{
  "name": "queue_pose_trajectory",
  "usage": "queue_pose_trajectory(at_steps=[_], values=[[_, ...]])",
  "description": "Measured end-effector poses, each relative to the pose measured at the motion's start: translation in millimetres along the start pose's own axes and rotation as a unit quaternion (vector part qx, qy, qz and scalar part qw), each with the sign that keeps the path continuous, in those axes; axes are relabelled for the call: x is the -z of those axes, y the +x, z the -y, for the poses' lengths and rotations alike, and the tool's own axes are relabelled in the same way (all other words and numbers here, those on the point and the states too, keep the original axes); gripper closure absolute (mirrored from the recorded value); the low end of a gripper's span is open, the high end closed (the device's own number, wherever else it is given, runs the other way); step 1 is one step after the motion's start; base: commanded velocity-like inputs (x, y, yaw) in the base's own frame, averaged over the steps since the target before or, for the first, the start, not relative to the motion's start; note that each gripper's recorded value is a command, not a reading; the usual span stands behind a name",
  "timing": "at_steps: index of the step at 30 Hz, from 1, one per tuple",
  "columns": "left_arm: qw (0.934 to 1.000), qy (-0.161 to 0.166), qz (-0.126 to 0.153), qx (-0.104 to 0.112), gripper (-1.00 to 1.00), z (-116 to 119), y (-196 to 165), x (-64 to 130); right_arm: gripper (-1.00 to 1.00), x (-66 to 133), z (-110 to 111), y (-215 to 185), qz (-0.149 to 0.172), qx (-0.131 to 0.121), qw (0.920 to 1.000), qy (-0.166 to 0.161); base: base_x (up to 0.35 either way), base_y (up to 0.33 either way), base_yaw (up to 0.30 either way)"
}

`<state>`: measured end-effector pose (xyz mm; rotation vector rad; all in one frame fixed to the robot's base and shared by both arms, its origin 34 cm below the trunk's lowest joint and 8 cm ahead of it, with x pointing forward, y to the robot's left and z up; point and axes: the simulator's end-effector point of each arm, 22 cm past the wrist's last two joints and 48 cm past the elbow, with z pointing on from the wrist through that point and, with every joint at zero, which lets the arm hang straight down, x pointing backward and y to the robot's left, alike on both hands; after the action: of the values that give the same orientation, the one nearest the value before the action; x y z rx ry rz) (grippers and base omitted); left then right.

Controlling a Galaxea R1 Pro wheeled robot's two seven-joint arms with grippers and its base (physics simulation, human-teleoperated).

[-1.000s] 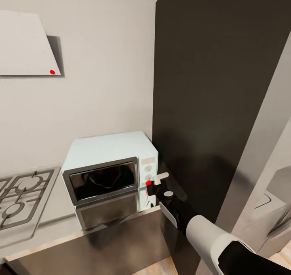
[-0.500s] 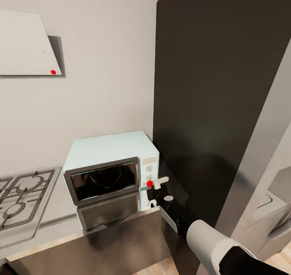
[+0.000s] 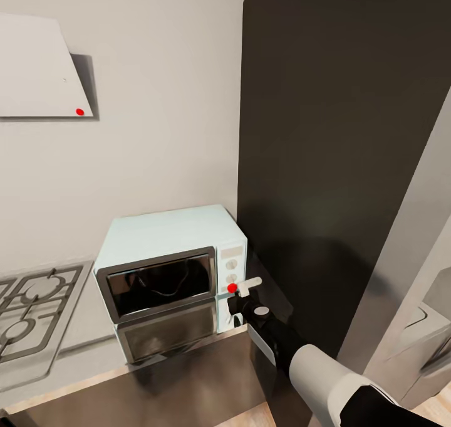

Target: In the kitchen, take the popcorn bag from the countertop, put it into the microwave, and heat it until the popcorn is cooked so the cooked popcorn ends up inside the bag.

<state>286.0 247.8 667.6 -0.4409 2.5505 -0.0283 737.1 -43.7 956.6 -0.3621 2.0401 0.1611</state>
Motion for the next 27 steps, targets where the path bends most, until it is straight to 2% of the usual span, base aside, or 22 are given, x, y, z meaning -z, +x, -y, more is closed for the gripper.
queue_pose_trajectory(at_steps=[27], values=[[1.0, 0.0, 0.001, 0.001, -1.0, 0.1, -1.5, -0.6, 1.0, 0.0, 0.0, 0.0, 0.0, 0.0, 1.0, 0.0, 0.051, 0.0, 0.0]])
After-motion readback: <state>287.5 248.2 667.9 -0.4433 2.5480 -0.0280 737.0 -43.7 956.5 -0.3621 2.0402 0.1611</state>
